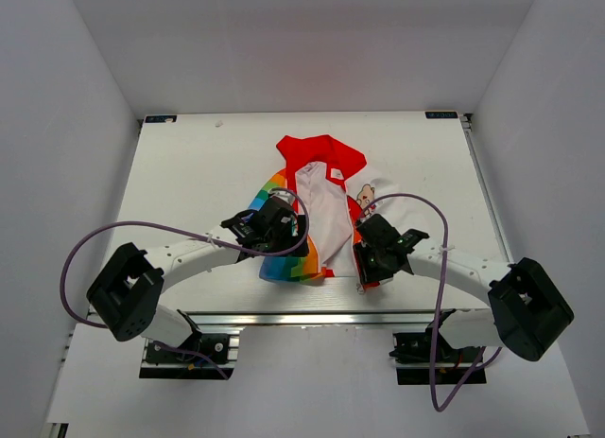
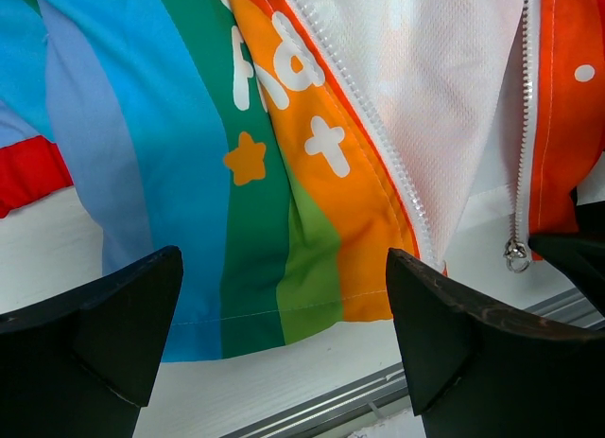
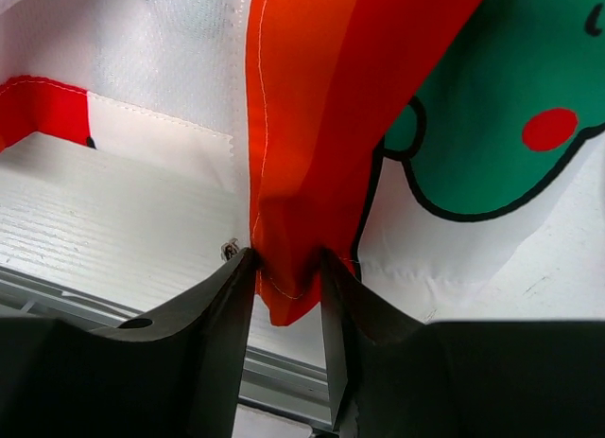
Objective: Zip up the jacket
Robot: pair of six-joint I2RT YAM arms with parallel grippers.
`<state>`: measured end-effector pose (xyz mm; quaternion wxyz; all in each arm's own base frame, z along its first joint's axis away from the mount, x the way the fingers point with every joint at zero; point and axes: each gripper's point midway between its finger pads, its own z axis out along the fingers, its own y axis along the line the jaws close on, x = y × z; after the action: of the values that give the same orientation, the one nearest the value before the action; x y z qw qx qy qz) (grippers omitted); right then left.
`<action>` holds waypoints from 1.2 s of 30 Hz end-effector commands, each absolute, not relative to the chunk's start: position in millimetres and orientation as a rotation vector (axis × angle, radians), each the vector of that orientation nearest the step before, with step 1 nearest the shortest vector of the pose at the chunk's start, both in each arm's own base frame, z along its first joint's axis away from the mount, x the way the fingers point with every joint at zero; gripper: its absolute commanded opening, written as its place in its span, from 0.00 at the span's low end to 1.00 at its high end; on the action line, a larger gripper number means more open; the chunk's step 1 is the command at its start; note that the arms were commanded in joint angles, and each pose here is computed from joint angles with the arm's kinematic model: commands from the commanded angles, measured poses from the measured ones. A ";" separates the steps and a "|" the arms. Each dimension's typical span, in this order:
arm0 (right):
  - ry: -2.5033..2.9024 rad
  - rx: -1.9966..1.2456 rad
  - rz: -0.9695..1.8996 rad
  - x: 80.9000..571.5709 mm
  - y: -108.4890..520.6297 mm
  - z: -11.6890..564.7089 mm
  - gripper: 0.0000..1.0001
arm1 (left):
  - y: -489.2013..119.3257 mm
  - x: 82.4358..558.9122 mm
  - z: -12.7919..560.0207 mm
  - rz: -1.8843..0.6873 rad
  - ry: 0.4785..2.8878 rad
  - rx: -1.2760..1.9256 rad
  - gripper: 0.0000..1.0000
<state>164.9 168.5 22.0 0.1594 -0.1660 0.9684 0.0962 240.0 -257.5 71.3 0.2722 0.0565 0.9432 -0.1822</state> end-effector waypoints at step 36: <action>2.863 -0.333 -0.011 135.0 175.1 -26.9 0.05 | -249.0 238.6 72.2 -0.448 2.556 0.128 0.97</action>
<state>167.2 211.3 11.2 0.1889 -0.1438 0.9702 0.0496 235.1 -251.5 64.4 0.2585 0.0554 0.9497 -0.1677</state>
